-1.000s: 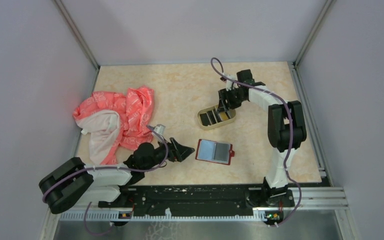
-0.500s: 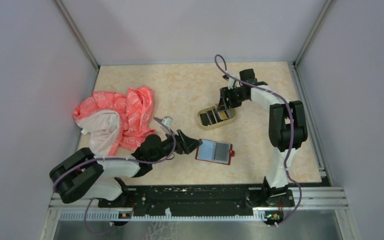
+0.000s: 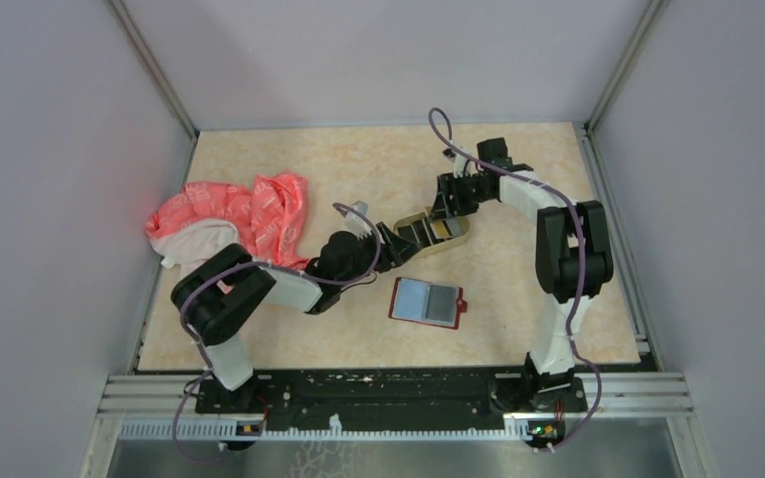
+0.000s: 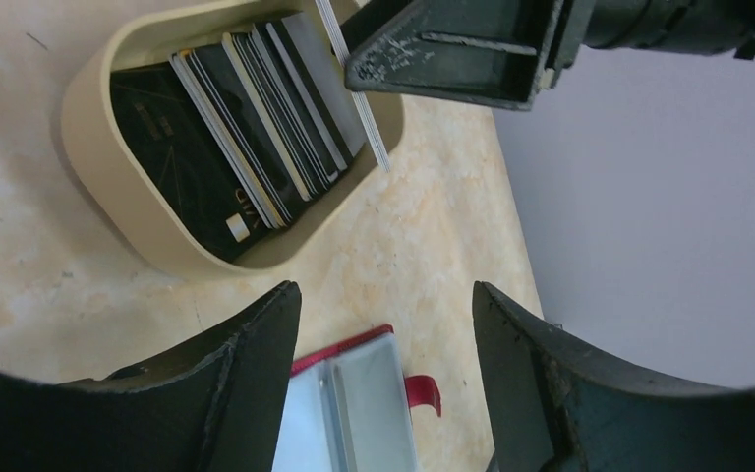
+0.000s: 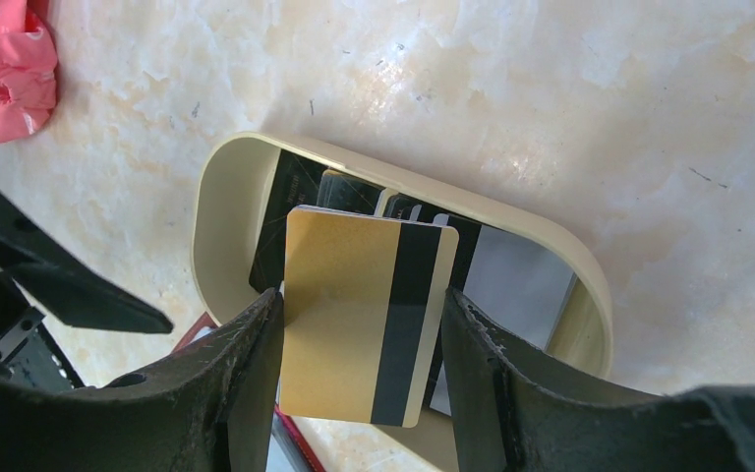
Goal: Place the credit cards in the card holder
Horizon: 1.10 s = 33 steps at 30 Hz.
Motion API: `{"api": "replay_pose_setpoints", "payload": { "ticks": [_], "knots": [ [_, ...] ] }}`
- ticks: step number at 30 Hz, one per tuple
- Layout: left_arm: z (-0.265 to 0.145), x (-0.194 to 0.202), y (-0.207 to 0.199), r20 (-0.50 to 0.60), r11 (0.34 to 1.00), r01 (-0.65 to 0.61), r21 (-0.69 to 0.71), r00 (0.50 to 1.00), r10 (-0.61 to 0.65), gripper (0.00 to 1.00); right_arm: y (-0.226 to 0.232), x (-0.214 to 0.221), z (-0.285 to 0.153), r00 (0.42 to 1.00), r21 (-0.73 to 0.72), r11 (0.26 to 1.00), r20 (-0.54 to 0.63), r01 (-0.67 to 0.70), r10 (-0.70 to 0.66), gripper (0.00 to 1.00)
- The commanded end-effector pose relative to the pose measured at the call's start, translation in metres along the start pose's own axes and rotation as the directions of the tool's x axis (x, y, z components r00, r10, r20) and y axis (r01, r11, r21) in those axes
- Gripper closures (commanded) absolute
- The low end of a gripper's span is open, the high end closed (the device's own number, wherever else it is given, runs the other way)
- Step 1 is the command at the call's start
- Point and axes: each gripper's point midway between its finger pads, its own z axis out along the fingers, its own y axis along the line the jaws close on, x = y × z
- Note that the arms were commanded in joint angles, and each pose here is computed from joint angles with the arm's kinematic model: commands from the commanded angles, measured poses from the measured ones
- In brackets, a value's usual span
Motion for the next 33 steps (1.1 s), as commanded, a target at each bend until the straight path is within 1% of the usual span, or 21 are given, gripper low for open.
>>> {"api": "replay_pose_setpoints", "payload": {
  "ticks": [1,6,13,17,27,33],
  "knots": [
    [0.019,-0.01,-0.022,-0.011,0.994,0.031,0.1,0.999,-0.03,0.29,0.012,-0.019,-0.01,0.997,-0.036,0.999,0.068,0.039,-0.036,0.58],
    [0.032,-0.01,-0.012,-0.005,0.999,0.025,0.048,1.0,-0.024,0.3,0.014,-0.019,-0.011,0.997,-0.041,0.998,0.07,0.038,-0.035,0.58],
    [0.055,-0.008,-0.007,-0.019,0.999,0.038,0.021,0.999,-0.037,0.41,0.017,-0.019,-0.01,0.997,-0.058,0.998,0.073,0.029,-0.025,0.58],
    [0.064,-0.008,0.0,-0.018,0.999,0.045,-0.007,0.999,-0.046,0.42,0.019,-0.019,-0.01,0.997,-0.075,0.997,0.075,0.021,-0.016,0.57],
    [0.088,-0.005,0.007,-0.021,0.999,0.043,-0.023,0.999,-0.044,0.41,0.019,-0.015,-0.006,0.998,-0.088,0.996,0.064,0.003,0.003,0.56],
    [0.1,-0.002,0.017,-0.031,0.997,0.043,-0.071,0.999,-0.045,0.51,0.017,-0.014,-0.004,0.998,-0.082,0.997,0.059,-0.001,0.006,0.55]
  ]
}}
